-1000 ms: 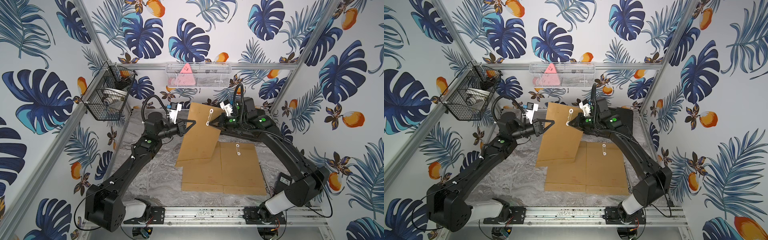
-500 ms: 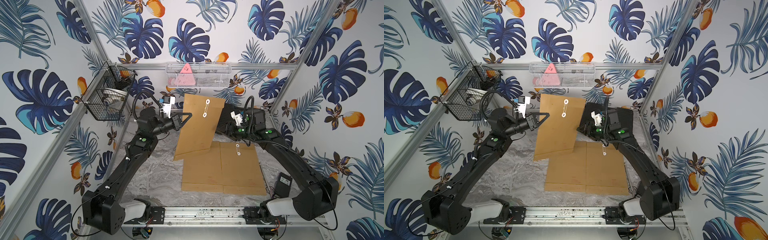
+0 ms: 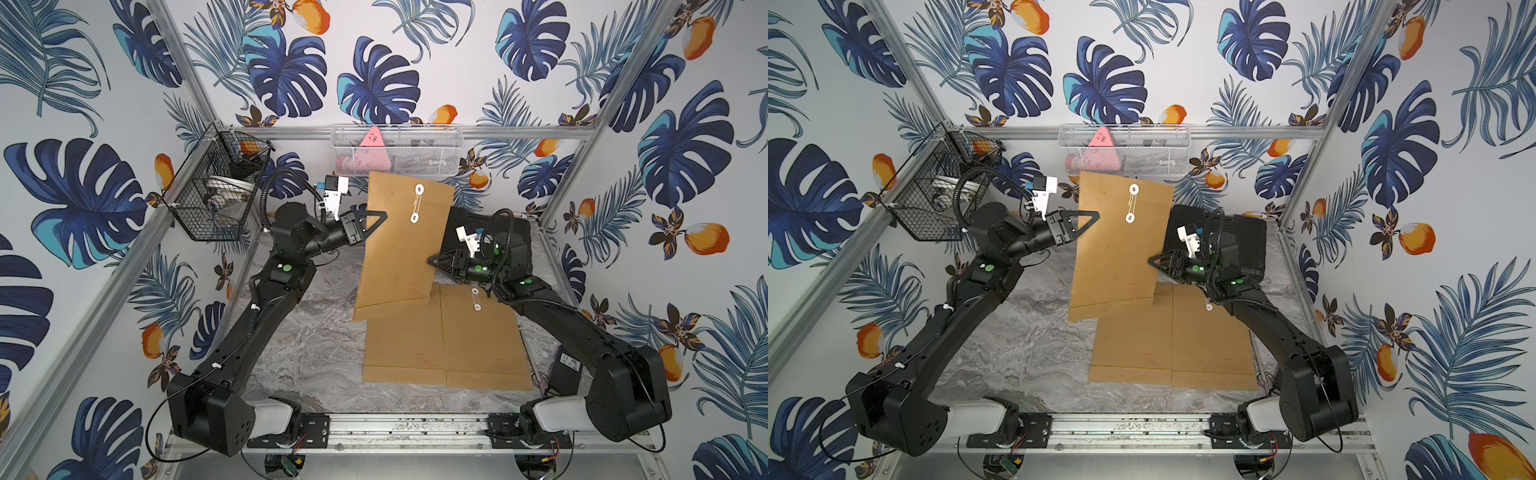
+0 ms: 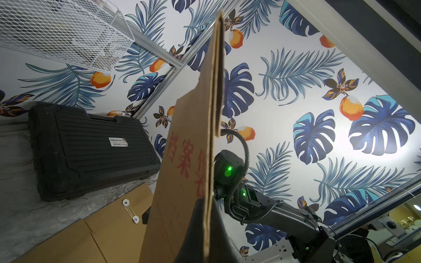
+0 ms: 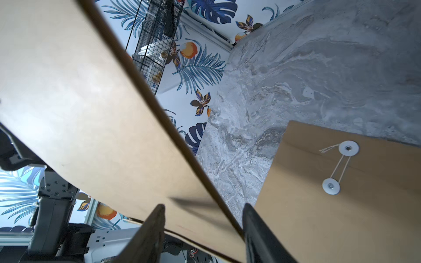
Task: Close the mouth of the file bag
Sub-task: Place the file bag at the center of the board.
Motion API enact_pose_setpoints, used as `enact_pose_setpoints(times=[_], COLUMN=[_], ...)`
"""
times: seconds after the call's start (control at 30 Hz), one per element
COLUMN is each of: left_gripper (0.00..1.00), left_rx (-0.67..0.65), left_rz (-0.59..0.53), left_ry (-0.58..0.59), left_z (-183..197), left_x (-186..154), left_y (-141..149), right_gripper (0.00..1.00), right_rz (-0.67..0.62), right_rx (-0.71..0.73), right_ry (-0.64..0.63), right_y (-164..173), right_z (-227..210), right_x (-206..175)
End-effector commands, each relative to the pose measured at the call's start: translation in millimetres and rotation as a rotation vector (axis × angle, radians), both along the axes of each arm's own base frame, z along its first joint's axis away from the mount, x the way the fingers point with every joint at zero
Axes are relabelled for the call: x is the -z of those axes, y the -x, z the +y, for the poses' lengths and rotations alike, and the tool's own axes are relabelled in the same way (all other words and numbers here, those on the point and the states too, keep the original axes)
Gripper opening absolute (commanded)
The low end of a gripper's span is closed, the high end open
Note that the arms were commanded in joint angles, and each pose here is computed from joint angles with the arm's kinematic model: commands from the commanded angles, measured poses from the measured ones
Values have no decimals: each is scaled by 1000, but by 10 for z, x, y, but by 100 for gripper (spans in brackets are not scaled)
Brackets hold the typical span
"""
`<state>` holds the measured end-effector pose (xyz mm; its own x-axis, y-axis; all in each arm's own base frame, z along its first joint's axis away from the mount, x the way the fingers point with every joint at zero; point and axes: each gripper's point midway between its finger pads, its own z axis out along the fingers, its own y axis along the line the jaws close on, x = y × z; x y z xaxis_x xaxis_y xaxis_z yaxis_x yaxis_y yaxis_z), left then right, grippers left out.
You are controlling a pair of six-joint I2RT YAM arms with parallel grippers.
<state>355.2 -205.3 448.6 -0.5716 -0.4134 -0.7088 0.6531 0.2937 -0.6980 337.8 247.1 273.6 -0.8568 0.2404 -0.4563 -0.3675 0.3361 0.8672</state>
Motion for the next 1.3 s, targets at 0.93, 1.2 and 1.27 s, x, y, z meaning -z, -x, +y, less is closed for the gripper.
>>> enact_pose_setpoints(times=[0.93, 1.2, 1.27], left_gripper=[62, 62, 61], left_rx=[-862, -807, -774], left_rz=[697, 611, 584], left_ry=[-387, -385, -405], left_z=[2402, 2220, 2102], left_x=[2269, 2042, 1978], left_y=[-442, -431, -414], right_gripper=[0, 0, 0], right_rz=[312, 532, 546], right_rx=[28, 118, 125], right_ry=[-66, 106, 125], right_y=[252, 201, 194], right_z=[849, 1210, 1347], right_x=[801, 1731, 1791])
